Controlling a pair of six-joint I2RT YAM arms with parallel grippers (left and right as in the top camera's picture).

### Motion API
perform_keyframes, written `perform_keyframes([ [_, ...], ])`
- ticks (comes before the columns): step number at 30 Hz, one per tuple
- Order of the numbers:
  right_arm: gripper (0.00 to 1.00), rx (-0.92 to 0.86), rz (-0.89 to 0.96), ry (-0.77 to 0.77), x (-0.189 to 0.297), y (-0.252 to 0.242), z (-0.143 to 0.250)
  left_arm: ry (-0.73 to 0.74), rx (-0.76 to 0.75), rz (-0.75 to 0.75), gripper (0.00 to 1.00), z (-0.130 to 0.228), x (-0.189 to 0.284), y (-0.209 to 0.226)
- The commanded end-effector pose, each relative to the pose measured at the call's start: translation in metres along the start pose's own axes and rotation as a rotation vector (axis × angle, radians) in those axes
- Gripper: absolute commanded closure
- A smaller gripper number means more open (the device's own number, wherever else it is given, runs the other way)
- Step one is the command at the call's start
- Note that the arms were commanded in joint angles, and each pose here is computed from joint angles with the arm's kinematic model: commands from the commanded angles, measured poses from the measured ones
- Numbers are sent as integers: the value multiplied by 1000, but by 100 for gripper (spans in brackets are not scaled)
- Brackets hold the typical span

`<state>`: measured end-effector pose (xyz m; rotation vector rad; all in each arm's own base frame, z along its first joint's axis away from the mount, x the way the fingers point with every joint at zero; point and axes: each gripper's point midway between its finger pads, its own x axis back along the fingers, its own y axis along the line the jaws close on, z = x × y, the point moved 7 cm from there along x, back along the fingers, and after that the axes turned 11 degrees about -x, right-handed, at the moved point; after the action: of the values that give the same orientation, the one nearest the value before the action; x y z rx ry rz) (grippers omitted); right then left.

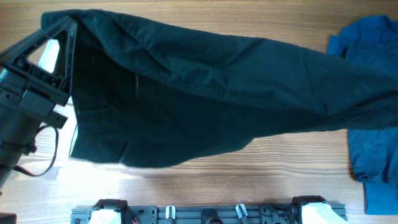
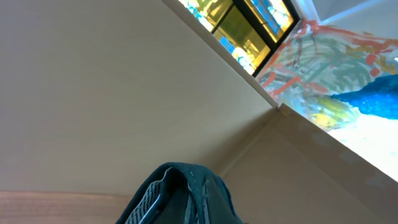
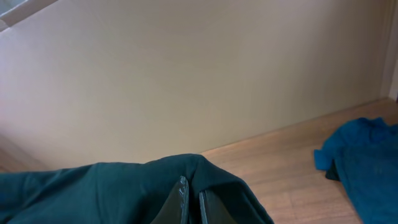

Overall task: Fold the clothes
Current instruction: 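Lift the black trousers high with both grippers and swing them upward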

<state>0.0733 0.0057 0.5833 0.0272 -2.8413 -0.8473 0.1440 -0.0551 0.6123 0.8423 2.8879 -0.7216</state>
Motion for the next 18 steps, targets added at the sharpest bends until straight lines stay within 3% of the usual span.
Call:
perform_keyframes([
  [1,96,21,-40,-15,12,3,1,-22,-18,83,96,-3,29,-25],
  [9,96,10,-21,62,-14,3,4,4,9,7,96,2,20,-11],
  [14,96,9,38,155,-72,2,4,94,35,-54,96,13,-35,27],
  [18,96,9,83,225,-147,-1,4,166,79,-97,96,31,-111,80],
])
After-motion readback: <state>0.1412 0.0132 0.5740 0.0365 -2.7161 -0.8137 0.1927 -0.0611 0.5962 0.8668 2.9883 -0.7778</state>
